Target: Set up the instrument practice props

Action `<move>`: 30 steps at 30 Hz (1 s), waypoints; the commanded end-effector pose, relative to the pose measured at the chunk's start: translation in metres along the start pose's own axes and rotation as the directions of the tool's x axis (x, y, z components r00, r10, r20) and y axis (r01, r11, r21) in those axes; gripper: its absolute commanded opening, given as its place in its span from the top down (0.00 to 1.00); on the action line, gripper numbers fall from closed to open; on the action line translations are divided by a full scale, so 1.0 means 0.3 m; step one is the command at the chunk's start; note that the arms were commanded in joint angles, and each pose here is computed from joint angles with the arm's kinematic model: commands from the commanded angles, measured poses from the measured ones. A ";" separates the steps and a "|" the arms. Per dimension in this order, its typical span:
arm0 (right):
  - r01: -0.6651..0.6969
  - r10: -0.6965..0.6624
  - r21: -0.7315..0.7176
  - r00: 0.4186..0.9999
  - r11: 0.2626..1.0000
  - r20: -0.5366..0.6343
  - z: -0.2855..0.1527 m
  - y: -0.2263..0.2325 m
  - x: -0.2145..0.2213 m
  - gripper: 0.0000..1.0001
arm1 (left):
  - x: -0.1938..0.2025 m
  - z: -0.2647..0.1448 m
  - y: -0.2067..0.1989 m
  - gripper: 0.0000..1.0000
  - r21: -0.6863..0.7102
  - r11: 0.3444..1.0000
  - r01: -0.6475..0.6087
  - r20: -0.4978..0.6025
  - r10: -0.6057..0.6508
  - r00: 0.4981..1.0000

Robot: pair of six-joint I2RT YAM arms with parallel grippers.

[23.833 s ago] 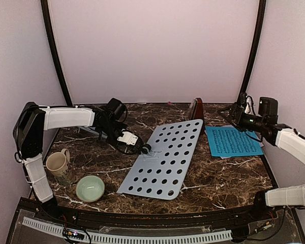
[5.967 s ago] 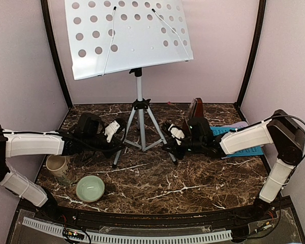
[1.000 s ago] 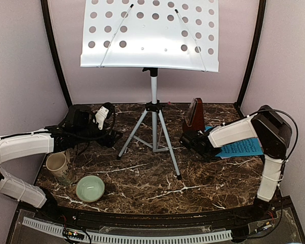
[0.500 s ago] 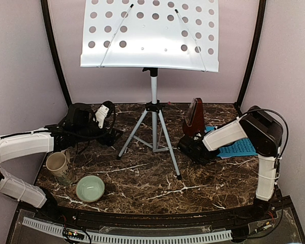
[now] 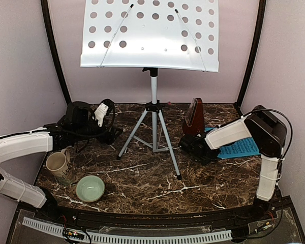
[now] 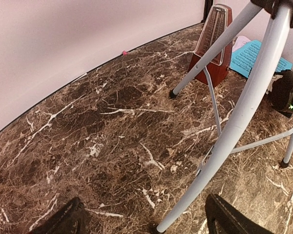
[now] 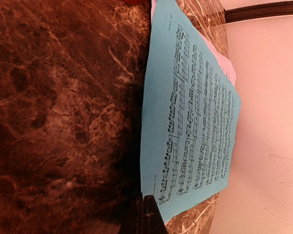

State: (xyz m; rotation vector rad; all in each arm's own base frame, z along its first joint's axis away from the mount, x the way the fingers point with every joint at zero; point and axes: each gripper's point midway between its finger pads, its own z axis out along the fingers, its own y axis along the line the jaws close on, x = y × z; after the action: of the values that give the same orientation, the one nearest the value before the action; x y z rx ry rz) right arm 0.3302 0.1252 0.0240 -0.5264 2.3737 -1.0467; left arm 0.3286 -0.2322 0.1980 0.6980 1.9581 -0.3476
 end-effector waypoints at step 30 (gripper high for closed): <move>0.197 0.625 -0.943 0.709 0.268 0.326 -1.087 -0.319 -0.168 1.00 | -0.234 -0.279 -0.355 0.15 0.299 0.926 -0.230 0.273 0.147 0.951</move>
State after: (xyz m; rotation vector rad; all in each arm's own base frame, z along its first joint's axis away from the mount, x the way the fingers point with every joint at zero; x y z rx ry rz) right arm 0.2264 0.2578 0.2784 -0.5601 2.0633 0.6646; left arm 0.2483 -0.2868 0.2717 0.9289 1.6993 -0.5828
